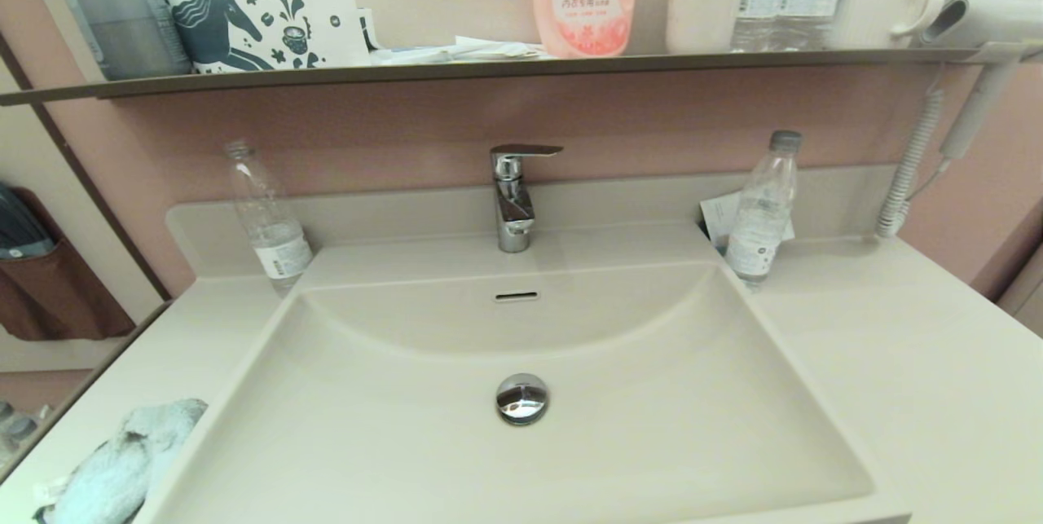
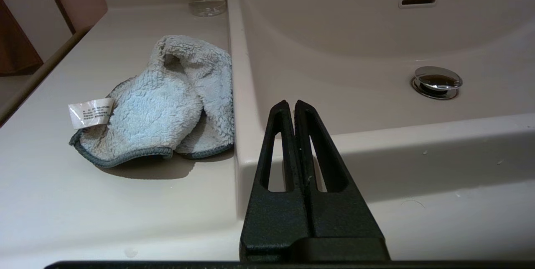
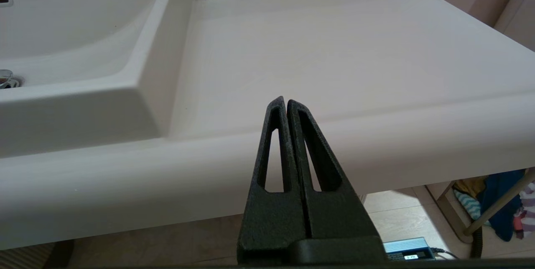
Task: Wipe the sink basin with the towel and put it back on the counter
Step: Turn on the faucet
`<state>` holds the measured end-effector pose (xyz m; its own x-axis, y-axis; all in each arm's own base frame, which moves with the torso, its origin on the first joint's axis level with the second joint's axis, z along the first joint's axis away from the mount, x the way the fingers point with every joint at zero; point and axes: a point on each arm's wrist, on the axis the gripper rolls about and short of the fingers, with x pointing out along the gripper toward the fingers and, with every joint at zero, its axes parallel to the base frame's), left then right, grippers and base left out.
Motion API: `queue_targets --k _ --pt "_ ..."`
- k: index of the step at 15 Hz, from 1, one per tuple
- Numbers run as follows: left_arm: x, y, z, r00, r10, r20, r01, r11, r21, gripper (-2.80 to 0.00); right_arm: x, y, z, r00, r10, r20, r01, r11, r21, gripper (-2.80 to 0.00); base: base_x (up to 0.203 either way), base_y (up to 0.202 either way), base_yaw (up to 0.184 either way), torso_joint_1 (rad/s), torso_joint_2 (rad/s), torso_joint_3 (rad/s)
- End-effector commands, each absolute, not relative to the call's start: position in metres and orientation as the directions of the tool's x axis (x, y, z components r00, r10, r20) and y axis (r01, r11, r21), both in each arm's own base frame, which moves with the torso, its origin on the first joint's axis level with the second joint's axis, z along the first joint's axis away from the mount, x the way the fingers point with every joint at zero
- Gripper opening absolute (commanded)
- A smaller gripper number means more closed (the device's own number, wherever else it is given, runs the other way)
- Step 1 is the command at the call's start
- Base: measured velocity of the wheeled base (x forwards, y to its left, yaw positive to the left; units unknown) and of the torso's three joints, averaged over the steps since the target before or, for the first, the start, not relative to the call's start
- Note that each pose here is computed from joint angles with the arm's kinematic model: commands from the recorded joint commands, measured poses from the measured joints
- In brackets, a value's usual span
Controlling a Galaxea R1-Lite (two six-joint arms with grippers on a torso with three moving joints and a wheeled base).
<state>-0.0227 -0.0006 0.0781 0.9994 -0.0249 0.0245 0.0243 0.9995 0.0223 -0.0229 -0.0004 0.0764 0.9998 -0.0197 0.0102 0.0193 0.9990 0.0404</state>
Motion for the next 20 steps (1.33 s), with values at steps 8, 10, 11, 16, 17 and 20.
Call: queue_targets --k 8,10,11,16,17,20 --pt "-0.0227 -0.0005 0.0782 0.999 -0.023 0.025 0.023 1.0 0.005 -2.8 -0.0228 -0.0004 0.0764 1.0 -0.02 0.009 0.02 0.999 0.041 -2.8 0.0 0.0 0.0 0.0 0.0 0.0" --pt "-0.0227 -0.0005 0.0782 0.999 -0.023 0.025 0.023 1.0 -0.003 -2.8 -0.0228 -0.0004 0.0764 1.0 -0.02 0.009 0.02 0.999 0.041 -2.8 0.0 0.0 0.0 0.0 0.0 0.0" --pt "-0.0227 -0.0005 0.0782 0.999 -0.023 0.025 0.023 1.0 -0.003 -2.8 -0.0228 -0.0004 0.0764 1.0 -0.02 0.009 0.02 0.999 0.04 -2.8 0.0 0.0 0.0 0.0 0.0 0.0" --pt "-0.0227 -0.0005 0.0782 0.999 -0.023 0.025 0.023 1.0 -0.003 -2.8 -0.0228 -0.0003 0.076 1.0 -0.014 0.005 0.014 1.0 0.007 -2.8 0.0 0.0 0.0 0.0 0.0 0.0" --pt "-0.0227 -0.0005 0.0782 0.999 -0.023 0.025 0.023 1.0 -0.002 -2.8 -0.0228 -0.0003 0.0763 1.0 -0.014 0.008 0.014 1.0 -0.011 -2.8 0.0 0.0 0.0 0.0 0.0 0.0" --pt "-0.0227 -0.0005 0.0782 0.999 -0.023 0.025 0.023 1.0 -0.003 -2.8 -0.0228 -0.0005 0.0764 1.0 -0.021 0.009 0.021 0.999 0.035 -2.8 0.0 0.0 0.0 0.0 0.0 0.0"
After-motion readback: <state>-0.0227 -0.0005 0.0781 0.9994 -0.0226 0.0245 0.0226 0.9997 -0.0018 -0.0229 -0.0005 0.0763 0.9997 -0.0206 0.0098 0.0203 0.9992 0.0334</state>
